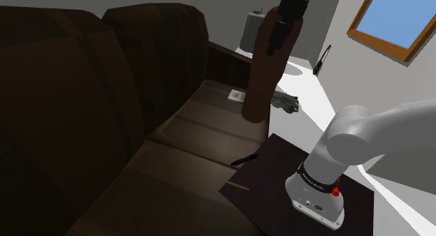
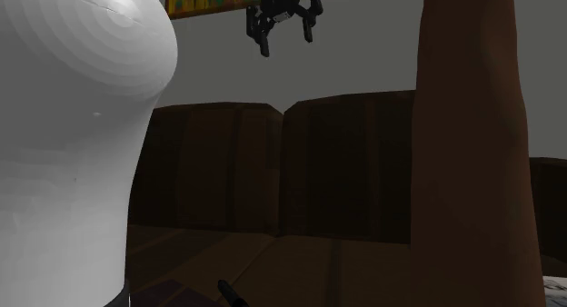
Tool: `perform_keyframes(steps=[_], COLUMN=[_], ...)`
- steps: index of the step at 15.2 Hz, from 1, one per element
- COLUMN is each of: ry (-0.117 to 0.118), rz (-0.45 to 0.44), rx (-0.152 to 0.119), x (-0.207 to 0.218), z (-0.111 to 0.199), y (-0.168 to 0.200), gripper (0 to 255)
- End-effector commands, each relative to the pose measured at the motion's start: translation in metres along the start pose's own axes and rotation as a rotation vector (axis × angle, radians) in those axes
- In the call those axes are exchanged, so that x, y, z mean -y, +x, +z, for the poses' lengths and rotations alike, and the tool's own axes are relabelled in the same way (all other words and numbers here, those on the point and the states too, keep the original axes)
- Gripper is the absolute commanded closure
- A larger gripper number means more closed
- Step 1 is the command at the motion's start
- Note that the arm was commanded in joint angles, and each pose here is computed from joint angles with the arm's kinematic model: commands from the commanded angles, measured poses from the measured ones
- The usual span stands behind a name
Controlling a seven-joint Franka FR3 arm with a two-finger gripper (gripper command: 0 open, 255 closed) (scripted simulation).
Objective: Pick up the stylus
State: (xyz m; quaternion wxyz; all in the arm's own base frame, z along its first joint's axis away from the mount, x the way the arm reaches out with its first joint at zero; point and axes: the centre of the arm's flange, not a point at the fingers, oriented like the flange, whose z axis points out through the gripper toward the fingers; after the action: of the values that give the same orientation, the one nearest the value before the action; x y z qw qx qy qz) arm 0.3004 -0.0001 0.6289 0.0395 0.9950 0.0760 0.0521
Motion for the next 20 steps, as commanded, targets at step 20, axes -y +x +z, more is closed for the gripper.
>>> perform_keyframes(steps=[20], ry=[0.166], rz=[-0.613], rx=[0.128], x=[0.037], z=[0.244], y=[-0.013], gripper=[0])
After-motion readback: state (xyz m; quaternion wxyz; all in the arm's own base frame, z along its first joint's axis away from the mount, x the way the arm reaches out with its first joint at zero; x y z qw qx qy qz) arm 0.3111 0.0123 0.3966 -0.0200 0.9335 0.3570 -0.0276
